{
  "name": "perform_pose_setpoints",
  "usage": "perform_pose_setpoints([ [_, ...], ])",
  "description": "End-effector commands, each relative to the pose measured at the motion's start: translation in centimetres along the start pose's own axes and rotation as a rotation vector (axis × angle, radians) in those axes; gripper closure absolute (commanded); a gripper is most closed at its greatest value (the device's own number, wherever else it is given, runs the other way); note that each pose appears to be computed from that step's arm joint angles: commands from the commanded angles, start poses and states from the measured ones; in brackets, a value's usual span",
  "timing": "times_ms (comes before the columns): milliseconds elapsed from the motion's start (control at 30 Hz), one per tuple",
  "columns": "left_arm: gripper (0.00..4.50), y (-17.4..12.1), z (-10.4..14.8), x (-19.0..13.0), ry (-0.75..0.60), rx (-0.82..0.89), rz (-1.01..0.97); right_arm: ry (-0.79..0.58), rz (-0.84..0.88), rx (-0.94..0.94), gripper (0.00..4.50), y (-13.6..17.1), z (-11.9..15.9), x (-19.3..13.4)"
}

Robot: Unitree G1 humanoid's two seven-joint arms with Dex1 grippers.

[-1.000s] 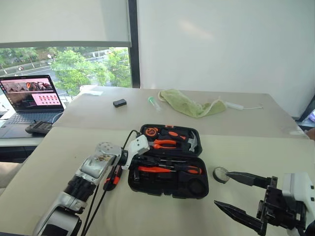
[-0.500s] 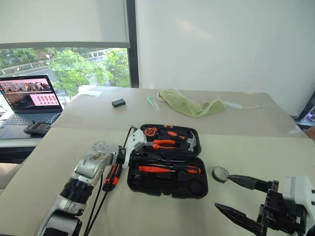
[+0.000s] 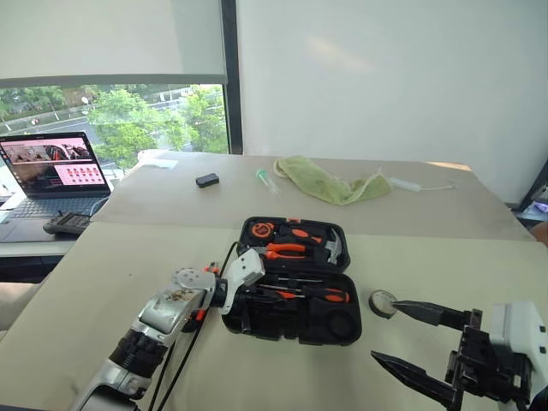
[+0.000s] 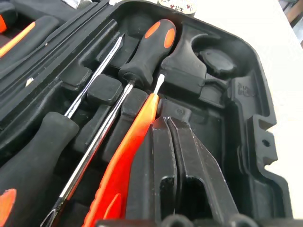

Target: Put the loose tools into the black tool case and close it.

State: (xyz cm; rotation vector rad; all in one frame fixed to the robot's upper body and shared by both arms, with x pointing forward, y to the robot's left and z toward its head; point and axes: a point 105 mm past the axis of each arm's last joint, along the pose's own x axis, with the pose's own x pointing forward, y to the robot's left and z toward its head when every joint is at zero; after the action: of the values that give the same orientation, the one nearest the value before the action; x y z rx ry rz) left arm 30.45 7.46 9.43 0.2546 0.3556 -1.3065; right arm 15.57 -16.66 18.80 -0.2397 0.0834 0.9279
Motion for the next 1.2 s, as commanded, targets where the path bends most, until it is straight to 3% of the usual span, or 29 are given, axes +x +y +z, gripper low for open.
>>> perform_pose_setpoints([
  [33, 4.41, 0.2, -2.0, -1.1, 0.044, -0.044, 0.027, -0.024, 0.011, -0.027, 0.00, 0.3, 0.7, 0.1],
  [100, 4.41, -0.2, -0.9, -1.5, -0.025, -0.062, 0.002, -0.025, 0.011, -0.026, 0.00, 0.3, 0.7, 0.1],
  [200, 4.41, -1.4, 2.6, -2.2, -0.180, -0.104, -0.099, -0.026, 0.010, -0.026, 0.00, 0.2, 0.7, 0.1],
  [400, 4.41, -0.9, 5.7, -1.5, -0.218, -0.113, -0.113, -0.027, 0.011, -0.029, 0.00, 0.1, 0.7, 0.1],
  [567, 4.41, 0.8, 5.4, 0.7, -0.122, -0.068, -0.007, -0.031, 0.009, -0.031, 0.00, 0.1, 0.8, 0.2],
  [767, 4.41, 2.8, 3.7, 1.2, -0.022, -0.051, 0.067, -0.032, -0.001, -0.028, 0.00, 0.4, 0.8, 0.1],
  [1067, 4.41, 1.3, 2.0, 0.3, 0.032, -0.023, -0.064, -0.030, -0.008, -0.024, 0.00, 0.4, 0.7, 0.0],
  [1200, 4.41, 2.3, 2.0, 0.0, 0.022, -0.022, 0.006, -0.030, -0.007, -0.024, 0.00, 0.4, 0.7, 0.1],
])
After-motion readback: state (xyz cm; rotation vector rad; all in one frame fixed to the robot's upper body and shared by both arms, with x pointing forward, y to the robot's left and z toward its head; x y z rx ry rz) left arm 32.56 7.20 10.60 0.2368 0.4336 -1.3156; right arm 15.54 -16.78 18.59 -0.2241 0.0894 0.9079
